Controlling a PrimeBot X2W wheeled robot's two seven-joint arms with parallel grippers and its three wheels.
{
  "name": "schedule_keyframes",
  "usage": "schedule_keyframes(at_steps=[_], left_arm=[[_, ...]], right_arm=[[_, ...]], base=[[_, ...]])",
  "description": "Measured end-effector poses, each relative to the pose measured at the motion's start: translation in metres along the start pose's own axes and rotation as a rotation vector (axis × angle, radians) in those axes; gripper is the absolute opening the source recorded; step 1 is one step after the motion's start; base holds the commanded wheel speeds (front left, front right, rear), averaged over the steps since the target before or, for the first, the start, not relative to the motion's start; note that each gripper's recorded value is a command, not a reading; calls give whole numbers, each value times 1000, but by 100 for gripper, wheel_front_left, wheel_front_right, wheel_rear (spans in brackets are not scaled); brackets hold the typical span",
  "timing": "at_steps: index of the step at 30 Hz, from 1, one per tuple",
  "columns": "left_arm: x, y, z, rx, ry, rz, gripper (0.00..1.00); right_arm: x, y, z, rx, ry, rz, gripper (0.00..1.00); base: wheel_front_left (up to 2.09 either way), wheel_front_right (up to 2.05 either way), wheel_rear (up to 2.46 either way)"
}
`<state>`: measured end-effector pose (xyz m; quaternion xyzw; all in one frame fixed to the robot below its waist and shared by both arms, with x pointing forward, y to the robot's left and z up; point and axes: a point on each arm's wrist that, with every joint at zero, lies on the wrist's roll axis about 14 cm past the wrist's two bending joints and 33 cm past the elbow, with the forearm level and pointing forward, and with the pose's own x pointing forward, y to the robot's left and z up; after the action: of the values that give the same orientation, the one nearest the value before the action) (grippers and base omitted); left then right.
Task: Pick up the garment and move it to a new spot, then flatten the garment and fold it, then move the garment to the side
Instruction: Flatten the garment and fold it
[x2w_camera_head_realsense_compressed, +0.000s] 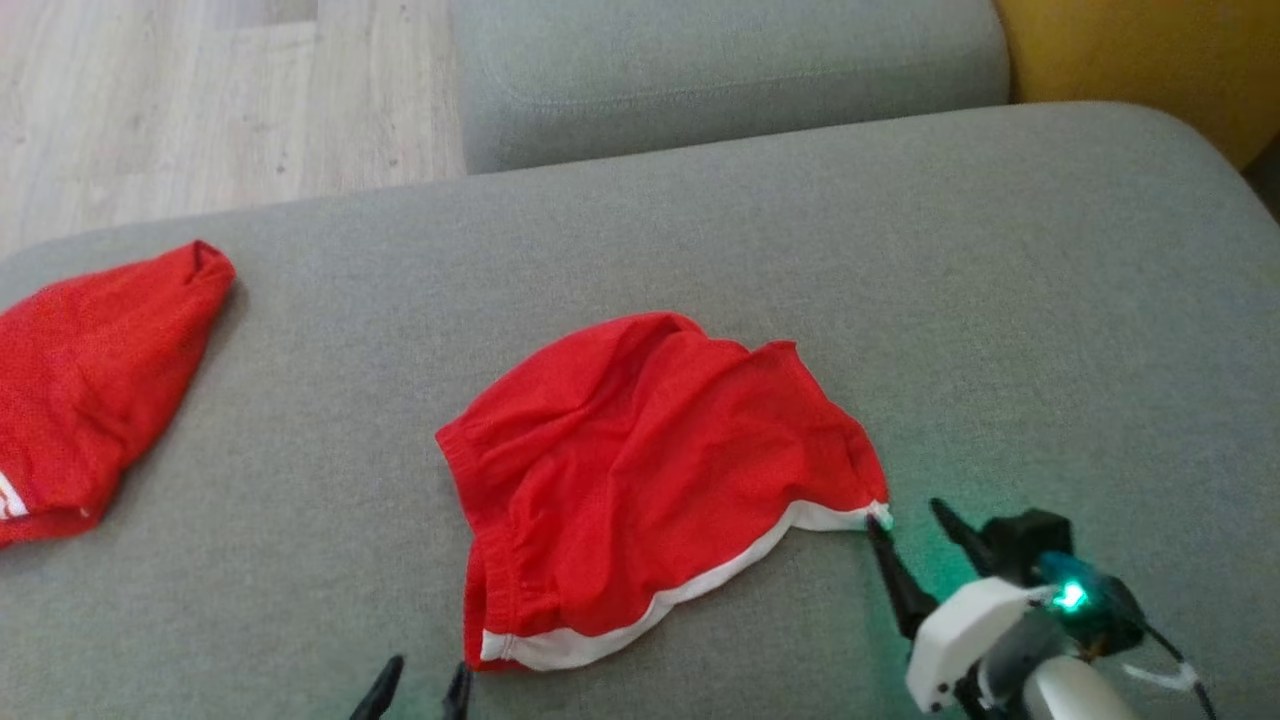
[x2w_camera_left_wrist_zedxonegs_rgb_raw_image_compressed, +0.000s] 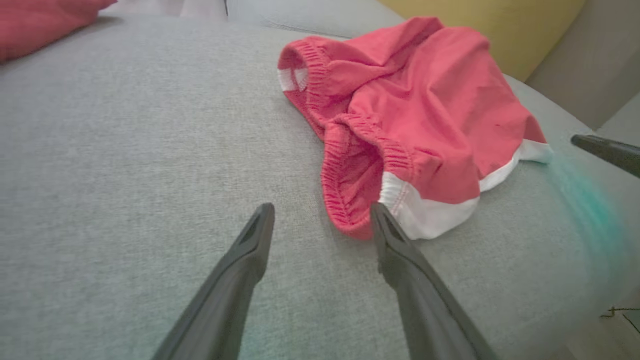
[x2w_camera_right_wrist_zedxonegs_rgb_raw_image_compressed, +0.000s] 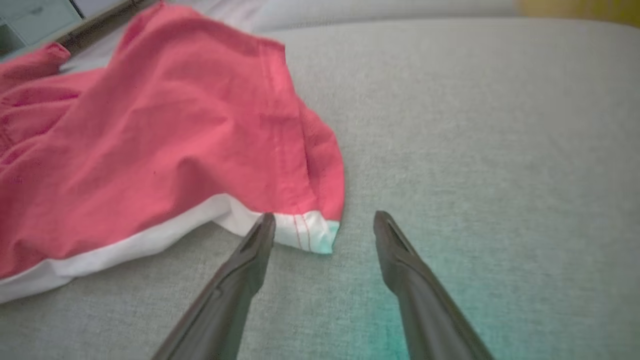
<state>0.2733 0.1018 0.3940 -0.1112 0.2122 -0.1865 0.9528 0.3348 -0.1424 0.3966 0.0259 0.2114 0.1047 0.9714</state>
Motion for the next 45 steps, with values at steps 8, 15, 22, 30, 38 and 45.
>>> schedule_keyframes(at_steps=[8,15,22,30,38,45], left_arm=[[23,-13,0,-5,38,-76,100],[23,-18,-16,-26,104,-97,100],[26,-21,-12,-36,98,-114,100],[34,-30,-14,-57,118,-154,100],[39,-43,-13,-60,134,-215,0],[29,-75,61,-231,-71,-344,0]], right_arm=[[21,5,-16,-7,105,29,100],[28,10,-24,0,139,49,100],[30,14,-23,-3,134,63,100],[31,15,-24,12,138,68,100],[29,30,-20,105,132,108,0],[10,29,73,411,-121,209,0]], base=[[0,0,0],[0,0,0],[0,0,0],[0,0,0],[0,0,0],[0,0,0]])
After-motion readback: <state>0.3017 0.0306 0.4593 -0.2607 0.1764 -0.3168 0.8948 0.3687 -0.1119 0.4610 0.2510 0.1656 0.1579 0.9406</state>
